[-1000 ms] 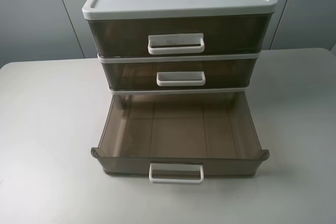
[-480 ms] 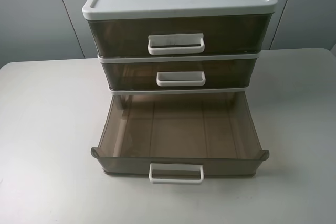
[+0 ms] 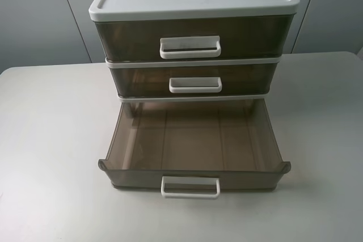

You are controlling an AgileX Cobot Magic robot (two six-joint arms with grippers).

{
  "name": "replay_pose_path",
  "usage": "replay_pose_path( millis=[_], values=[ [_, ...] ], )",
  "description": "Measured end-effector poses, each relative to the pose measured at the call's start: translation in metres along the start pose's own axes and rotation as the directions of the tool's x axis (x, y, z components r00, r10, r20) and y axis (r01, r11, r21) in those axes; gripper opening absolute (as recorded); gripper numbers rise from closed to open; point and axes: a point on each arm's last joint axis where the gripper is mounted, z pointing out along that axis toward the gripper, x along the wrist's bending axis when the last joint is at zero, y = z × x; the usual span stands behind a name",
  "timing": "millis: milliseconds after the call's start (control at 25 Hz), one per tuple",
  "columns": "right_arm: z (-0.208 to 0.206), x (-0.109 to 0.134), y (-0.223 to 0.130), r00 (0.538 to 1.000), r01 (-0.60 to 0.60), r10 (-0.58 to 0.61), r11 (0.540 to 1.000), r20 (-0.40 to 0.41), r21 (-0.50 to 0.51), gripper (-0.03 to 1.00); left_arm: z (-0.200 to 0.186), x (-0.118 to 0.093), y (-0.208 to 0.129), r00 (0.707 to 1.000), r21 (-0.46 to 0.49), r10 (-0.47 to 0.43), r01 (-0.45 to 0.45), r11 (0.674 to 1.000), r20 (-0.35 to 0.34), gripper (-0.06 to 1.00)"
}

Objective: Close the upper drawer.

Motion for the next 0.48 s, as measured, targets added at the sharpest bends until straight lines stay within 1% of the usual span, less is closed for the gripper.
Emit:
replay_pose_path(
  millis=[40,80,160,280,360,440,480],
  values=[
    [0.0000,0.0010,0.0000,1.000,-0.002,0.002,1.000,-0.003,0.000,0.68,0.0000,0.0000,0.0000,1.000,0.000,0.000,0.000,1.000,0.000,0.74],
    [0.0000,0.0013,0.0000,1.000,-0.005,0.005,1.000,0.011,0.000,0.68,0.0000,0.0000,0.0000,1.000,0.000,0.000,0.000,1.000,0.000,0.74],
    [0.0002,0.0017,0.0001,0.998,-0.032,0.032,0.999,0.062,-0.002,0.68,0.0000,0.0000,0.0000,1.000,0.000,0.000,0.000,1.000,0.000,0.74],
    [0.0009,0.0028,0.0002,0.975,-0.104,0.104,0.995,0.196,-0.012,0.68,0.0000,0.0000,0.0000,1.000,0.000,0.000,0.000,1.000,0.000,0.74],
    [0.0013,0.0036,0.0004,0.943,-0.157,0.158,0.987,0.294,-0.027,0.68,0.0000,0.0000,0.0000,1.000,0.000,0.000,0.000,1.000,0.000,0.74],
    [0.0020,0.0044,0.0008,0.893,-0.212,0.214,0.976,0.397,-0.049,0.68,0.0000,0.0000,0.0000,1.000,0.000,0.000,0.000,1.000,0.000,0.74],
    [0.0023,0.0048,0.0010,0.859,-0.241,0.244,0.968,0.450,-0.064,0.68,0.0000,0.0000,0.0000,1.000,0.000,0.000,0.000,1.000,0.000,0.74]
  ],
)
